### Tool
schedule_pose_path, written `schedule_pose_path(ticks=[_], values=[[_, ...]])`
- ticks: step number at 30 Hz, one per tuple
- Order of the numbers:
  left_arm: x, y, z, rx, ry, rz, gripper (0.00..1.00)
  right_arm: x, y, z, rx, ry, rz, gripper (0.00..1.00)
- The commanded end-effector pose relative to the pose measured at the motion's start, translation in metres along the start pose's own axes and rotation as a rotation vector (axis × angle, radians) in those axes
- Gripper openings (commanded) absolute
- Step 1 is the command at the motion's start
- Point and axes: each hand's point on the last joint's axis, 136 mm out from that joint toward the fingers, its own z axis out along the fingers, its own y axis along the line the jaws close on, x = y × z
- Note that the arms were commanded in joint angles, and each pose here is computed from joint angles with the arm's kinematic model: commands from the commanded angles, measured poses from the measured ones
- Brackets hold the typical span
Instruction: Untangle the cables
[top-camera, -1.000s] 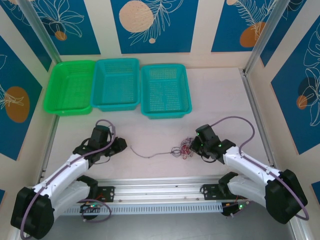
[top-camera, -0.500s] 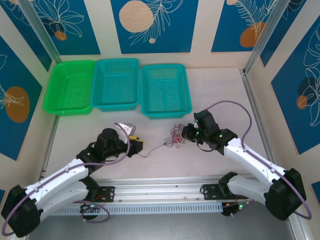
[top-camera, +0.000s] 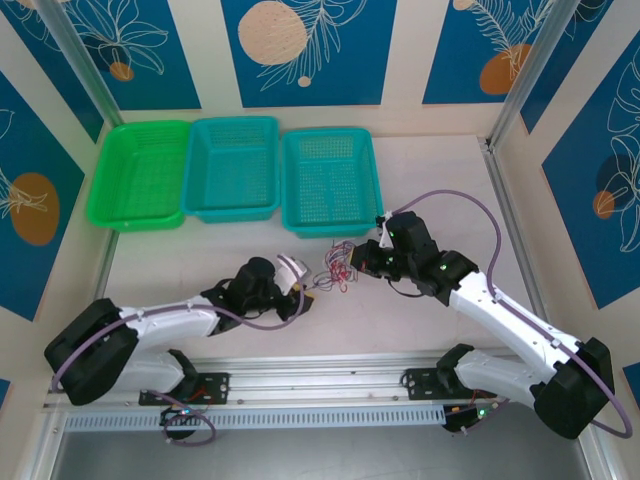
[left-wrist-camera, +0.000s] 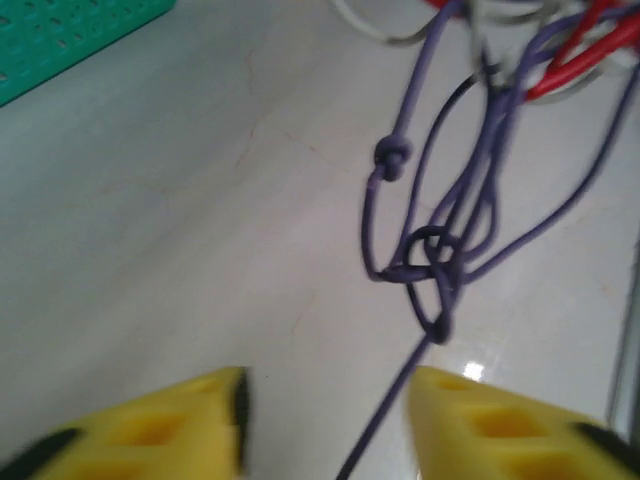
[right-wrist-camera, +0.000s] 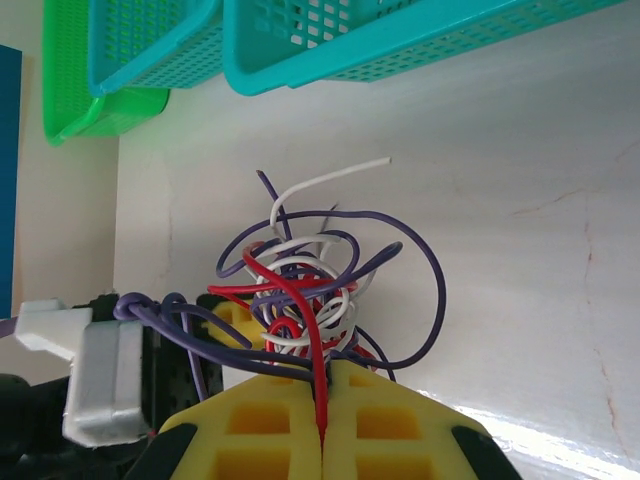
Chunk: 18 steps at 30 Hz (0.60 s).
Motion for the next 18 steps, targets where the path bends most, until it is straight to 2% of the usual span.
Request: schedule_pose_path(ticks=[1, 3, 5, 7, 10, 14, 16, 18], values=[[-0.025, 0.006, 0.0, -0.048, -0.081, -0.007, 0.0, -0.005, 0.013, -0.014, -0.034, -0.022, -0.004, 0.0], [-0.023, 0.017, -0.005, -0.114, -0.075, -0.038, 0.0, -0.009, -0.001, -0.02, 0.023, -0.064, 0.023, 0.0], [-0.02, 0.039, -0.017, -0.243, -0.08, -0.101, 0.0, -0.017, -0.038, -0.032, 0.161, -0.153, 0.114, 0.0], [-0.009, 0.071, -0.04, -0.386, -0.095, -0.227, 0.0, -0.023, -0.086, -0.053, 0.273, -0.251, 0.27, 0.0], [0.015, 0.105, -0.074, -0.479, -0.101, -0.446, 0.0, -0.018, -0.146, -0.082, 0.326, -0.368, 0.466, 0.0], [0.027, 0.114, -0.1, -0.507, -0.122, -0.538, 0.0, 0.0, -0.189, -0.096, 0.349, -0.44, 0.605, 0.0], [0.024, 0.111, -0.102, -0.486, -0.132, -0.533, 0.0, 0.009, -0.194, -0.082, 0.312, -0.406, 0.611, 0.0], [0.01, 0.1, -0.096, -0.401, -0.161, -0.502, 0.0, 0.022, -0.194, -0.058, 0.257, -0.319, 0.614, 0.0]])
